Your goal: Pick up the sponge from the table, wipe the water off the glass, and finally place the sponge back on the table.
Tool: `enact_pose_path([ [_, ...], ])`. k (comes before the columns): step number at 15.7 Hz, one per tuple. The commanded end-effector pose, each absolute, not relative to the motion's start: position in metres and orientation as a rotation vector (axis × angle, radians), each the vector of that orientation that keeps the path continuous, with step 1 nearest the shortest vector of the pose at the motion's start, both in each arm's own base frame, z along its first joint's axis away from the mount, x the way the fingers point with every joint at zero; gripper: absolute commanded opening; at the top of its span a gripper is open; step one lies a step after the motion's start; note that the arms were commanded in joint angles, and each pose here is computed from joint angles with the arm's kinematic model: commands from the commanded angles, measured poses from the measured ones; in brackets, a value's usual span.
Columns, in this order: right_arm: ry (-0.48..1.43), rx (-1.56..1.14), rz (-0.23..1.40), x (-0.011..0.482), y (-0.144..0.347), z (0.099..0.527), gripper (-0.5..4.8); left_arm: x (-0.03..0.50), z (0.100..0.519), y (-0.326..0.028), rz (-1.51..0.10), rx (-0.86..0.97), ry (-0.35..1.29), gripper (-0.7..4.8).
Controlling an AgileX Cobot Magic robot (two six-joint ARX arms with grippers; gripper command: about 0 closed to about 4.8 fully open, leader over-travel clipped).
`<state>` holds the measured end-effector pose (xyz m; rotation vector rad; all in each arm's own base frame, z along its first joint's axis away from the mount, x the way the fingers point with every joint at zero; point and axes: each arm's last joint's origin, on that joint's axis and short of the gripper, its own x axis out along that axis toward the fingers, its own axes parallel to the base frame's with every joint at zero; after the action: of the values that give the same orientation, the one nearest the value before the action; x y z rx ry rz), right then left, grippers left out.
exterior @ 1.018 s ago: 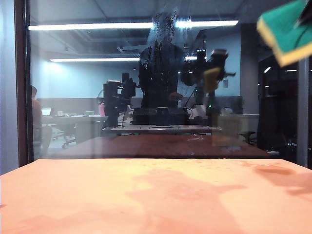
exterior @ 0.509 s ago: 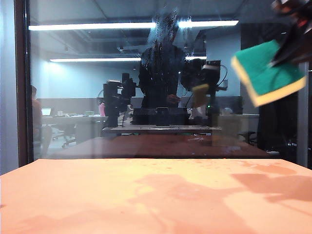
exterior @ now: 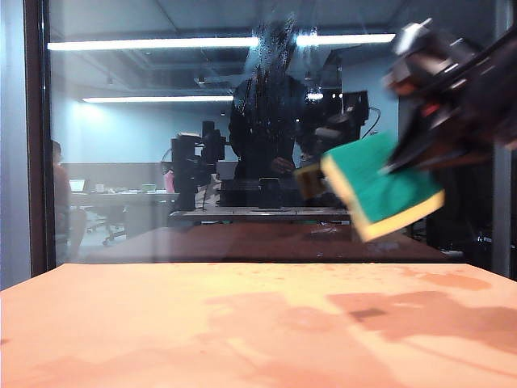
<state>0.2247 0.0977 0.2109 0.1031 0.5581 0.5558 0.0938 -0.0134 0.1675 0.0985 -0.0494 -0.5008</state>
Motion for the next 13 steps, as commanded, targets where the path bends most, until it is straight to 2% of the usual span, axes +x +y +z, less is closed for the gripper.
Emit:
enact_pose_path([
  [1, 0.552, 0.129, 0.586, 0.232, 0.115, 0.2, -0.09, 0.094, 0.169, -0.013, -0.503, 0.102, -0.061, -0.06],
  [6, 0.635, 0.168, 0.615, 0.24, 0.138, 0.171, -0.09, 0.094, 0.169, -0.013, -0.503, 0.102, -0.061, -0.06],
  [13, 0.59, 0.221, 0.641, 0.242, 0.148, 0.17, -0.01, 0.094, 0.169, -0.013, -0.503, 0.102, -0.061, -0.06],
])
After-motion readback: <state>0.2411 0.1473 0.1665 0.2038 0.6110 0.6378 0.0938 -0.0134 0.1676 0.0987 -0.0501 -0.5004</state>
